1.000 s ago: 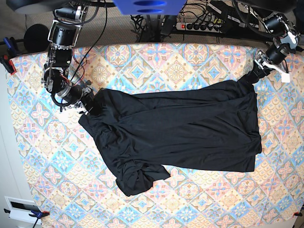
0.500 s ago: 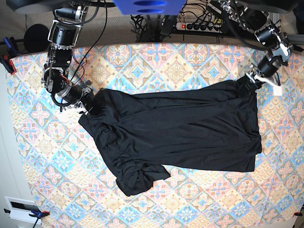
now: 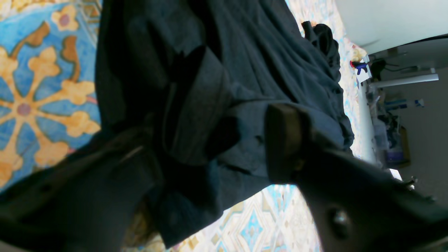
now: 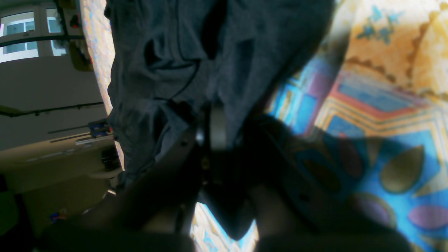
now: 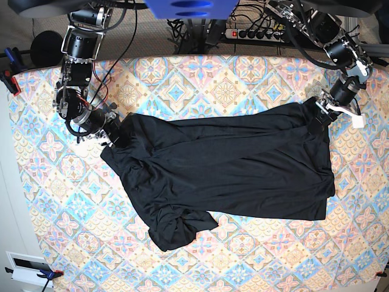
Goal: Layout the t-shirt on the table in an organized manner, then fold the t-shirt properly
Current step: 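Hold the shirt shoulders with both grippers and pull them apart, then drag the held shoulders with both grippers away from the hem to straighten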
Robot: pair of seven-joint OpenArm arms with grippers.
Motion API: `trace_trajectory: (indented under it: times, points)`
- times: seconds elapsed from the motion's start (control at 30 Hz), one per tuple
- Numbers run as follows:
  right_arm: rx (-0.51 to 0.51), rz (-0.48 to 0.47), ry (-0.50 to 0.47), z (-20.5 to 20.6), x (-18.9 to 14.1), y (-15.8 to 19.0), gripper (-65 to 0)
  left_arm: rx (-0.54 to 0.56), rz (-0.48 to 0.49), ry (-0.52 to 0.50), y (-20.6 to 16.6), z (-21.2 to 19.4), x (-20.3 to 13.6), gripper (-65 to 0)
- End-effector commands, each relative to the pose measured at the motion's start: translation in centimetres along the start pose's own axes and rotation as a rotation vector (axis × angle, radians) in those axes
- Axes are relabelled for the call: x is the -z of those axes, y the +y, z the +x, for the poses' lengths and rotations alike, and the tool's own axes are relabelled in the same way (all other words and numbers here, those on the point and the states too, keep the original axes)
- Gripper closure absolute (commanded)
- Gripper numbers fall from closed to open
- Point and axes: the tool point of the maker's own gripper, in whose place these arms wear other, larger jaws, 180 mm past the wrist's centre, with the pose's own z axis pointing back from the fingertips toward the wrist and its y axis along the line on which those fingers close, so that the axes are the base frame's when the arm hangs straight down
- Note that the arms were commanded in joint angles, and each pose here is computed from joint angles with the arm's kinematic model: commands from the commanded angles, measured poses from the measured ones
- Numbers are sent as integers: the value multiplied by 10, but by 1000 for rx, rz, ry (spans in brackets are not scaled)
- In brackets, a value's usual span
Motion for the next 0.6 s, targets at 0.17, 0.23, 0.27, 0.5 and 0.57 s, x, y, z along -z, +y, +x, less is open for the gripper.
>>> trace_trajectory:
  times: [0.17, 0.23, 0.27, 0.5, 0.57]
  points:
    - [13, 0, 15, -14, 8, -3, 0, 29, -8, -47, -3, 17, -4, 0]
    - [21, -14, 25, -21, 5, -11, 0, 44, 14, -31, 2, 17, -6, -20]
    - [25, -21, 30, -24, 4, -14, 0, 46, 16, -30, 2, 17, -7, -5]
    - [28, -58, 38, -28, -5, -32, 0, 86, 102, 25, 25, 14, -30, 0]
    - [15, -73, 30, -21, -10, -36, 0, 107, 134, 40, 35, 17, -44, 0]
